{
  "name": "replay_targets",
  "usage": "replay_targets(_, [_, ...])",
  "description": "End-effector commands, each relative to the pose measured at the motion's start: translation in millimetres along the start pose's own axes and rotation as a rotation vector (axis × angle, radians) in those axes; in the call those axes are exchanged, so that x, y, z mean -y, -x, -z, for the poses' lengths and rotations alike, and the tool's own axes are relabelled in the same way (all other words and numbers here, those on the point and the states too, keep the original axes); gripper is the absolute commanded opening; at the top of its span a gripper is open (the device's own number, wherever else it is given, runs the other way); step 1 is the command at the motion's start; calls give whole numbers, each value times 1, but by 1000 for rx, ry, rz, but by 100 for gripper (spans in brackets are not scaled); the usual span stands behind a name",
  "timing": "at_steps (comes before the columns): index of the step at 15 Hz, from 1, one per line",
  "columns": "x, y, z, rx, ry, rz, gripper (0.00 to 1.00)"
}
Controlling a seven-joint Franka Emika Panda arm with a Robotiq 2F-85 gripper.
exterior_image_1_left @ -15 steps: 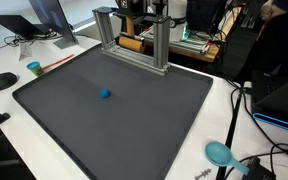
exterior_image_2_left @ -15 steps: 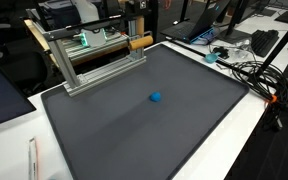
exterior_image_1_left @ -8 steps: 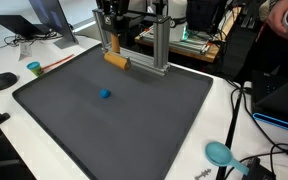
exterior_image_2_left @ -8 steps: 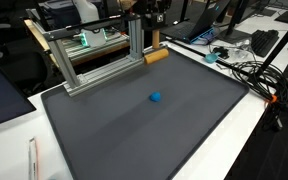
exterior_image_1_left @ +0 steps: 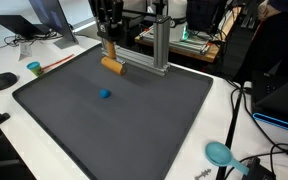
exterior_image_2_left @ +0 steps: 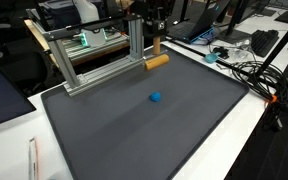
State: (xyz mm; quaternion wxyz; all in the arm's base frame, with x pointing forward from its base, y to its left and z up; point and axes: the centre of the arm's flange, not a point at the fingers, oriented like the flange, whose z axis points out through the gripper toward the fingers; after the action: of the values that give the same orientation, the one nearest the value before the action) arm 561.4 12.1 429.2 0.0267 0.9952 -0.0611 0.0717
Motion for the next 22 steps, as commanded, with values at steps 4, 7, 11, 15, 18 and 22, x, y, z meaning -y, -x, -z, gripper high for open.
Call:
replay_targets(4, [0,-9,-19,-55,16,-34,23])
replay_targets(7, [2,-14,-37,-77,32,-43,23])
replay_targets(11, [4,-18,-58,-80,67,-52,23])
replay_targets(15, [3,-17,-74,-75,83,-61,23])
replay_targets(18, [0,-19,-81,-80,83,-76,23])
replay_targets(22, [-2,-21,-87,-98,85,-89,23])
